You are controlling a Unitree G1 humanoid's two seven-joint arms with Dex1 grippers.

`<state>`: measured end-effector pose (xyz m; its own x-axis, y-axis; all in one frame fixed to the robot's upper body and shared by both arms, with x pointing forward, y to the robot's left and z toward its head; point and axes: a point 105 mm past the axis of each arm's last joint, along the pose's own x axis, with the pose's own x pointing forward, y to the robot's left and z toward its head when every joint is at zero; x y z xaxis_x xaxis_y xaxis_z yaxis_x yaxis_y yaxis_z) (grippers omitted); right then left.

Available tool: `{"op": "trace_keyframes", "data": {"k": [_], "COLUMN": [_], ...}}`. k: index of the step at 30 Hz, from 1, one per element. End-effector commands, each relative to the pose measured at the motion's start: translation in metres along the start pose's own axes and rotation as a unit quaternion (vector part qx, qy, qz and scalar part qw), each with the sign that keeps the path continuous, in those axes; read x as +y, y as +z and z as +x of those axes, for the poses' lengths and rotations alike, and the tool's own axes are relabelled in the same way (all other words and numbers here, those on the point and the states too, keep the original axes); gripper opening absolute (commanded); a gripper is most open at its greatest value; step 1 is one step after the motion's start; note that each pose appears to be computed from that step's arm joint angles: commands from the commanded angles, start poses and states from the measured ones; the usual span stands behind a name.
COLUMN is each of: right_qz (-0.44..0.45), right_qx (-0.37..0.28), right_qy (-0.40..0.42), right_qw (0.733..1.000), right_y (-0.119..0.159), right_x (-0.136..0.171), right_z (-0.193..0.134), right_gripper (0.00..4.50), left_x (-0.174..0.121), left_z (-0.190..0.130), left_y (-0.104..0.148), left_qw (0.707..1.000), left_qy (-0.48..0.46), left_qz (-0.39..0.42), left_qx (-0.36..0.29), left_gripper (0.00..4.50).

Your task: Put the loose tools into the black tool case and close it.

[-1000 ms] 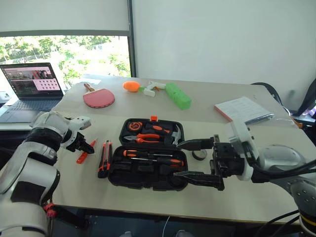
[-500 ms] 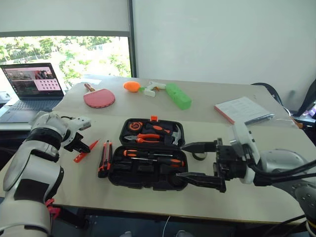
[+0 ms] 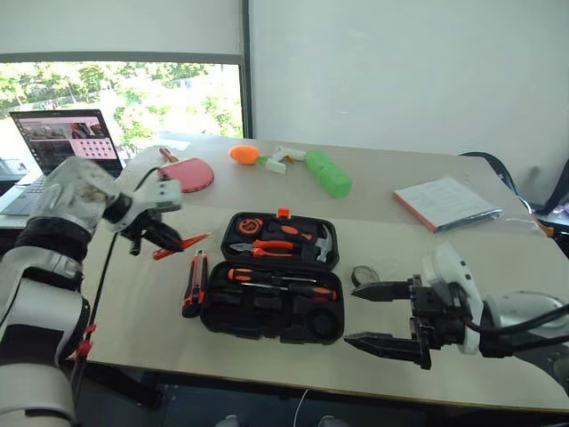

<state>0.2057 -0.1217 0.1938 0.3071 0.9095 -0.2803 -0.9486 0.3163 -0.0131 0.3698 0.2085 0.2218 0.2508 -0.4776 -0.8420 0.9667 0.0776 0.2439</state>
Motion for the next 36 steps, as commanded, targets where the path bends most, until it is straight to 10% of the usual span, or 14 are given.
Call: {"op": "trace_keyframes", "data": {"k": [1,8,36], "right_qz": [-0.023,-0.022,-0.013], "right_qx": [-0.017,-0.010,-0.027], "right_qy": [-0.017,-0.032,-0.053], "right_qw": [0.999,0.999,0.998], "right_y": [0.009,0.006,0.004], "right_x": [0.004,0.005,0.005], "right_z": [-0.002,-0.001,0.006], "right_gripper": [4.50,4.50,4.50], "left_x": [-0.001,-0.028,-0.055], "left_z": [0.004,0.045,0.102], "left_y": [0.047,0.073,0.044], "left_qw": [0.997,0.992,0.988], "left_qy": [-0.020,-0.091,-0.136], "left_qz": [0.064,0.092,0.048], "left_qx": [-0.029,-0.007,0.064], "left_gripper": [0.43,0.43,0.43]}}
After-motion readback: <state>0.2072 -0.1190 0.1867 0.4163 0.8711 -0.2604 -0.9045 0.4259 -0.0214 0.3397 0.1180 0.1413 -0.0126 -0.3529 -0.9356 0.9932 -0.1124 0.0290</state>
